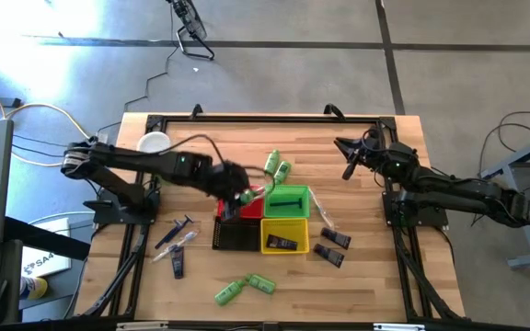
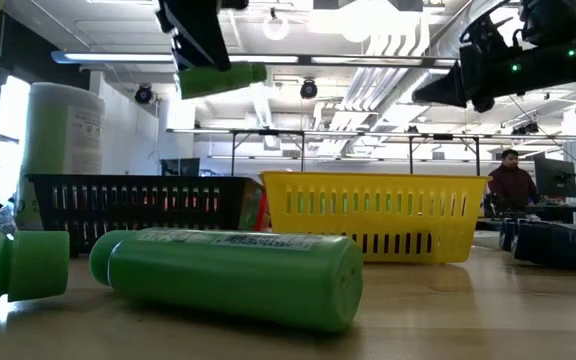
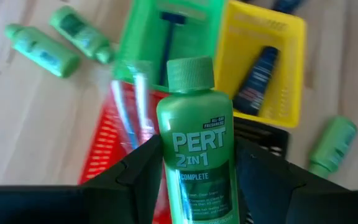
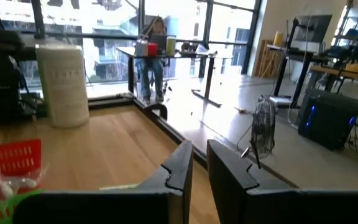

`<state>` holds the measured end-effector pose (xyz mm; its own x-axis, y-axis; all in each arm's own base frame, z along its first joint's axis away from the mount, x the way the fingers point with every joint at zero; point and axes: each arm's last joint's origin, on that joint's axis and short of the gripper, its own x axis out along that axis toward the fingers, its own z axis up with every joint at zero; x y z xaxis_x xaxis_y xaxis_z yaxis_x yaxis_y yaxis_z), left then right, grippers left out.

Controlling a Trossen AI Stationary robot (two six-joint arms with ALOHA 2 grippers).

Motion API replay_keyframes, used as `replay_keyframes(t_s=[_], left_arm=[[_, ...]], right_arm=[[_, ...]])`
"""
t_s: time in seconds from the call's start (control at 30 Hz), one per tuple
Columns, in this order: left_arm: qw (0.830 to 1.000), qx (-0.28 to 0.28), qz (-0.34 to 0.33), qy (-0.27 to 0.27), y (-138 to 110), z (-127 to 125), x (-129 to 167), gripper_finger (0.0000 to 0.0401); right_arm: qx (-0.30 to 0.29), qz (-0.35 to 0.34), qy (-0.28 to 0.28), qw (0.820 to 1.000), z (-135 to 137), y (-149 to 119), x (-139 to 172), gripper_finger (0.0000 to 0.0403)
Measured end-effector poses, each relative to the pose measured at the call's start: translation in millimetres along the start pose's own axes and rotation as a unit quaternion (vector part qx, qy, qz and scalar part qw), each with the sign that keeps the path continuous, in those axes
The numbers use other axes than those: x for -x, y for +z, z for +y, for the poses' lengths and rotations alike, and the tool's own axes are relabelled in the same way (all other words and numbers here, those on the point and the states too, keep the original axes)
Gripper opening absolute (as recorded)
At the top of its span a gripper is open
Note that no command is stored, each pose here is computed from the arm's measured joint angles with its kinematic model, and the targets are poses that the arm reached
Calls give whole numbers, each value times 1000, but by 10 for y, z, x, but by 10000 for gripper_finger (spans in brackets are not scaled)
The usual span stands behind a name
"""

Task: Pick & Place Travel size toiletries
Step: Put the green shampoo bottle into the black bin

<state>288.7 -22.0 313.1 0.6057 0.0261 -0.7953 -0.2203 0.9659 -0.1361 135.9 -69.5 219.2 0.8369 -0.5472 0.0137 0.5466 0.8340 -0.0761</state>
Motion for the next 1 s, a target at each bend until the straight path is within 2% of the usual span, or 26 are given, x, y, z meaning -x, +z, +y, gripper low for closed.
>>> replay_keyframes(t_s=[0.23,0.47,0.7,1.0], left_arm=[[999,-50,-2,9,-171,-426,-14,182],[997,-60,6,43,-364,-777,-184,182],[995,-53,27,74,-496,-944,-469,182],[991,-37,69,110,-621,-993,-868,182]], right_arm=[[-14,-41,-1,999,-5,80,3,40],[-42,-50,19,998,5,96,5,40],[-46,-52,42,997,19,98,5,40],[-43,-69,40,996,15,132,9,40]])
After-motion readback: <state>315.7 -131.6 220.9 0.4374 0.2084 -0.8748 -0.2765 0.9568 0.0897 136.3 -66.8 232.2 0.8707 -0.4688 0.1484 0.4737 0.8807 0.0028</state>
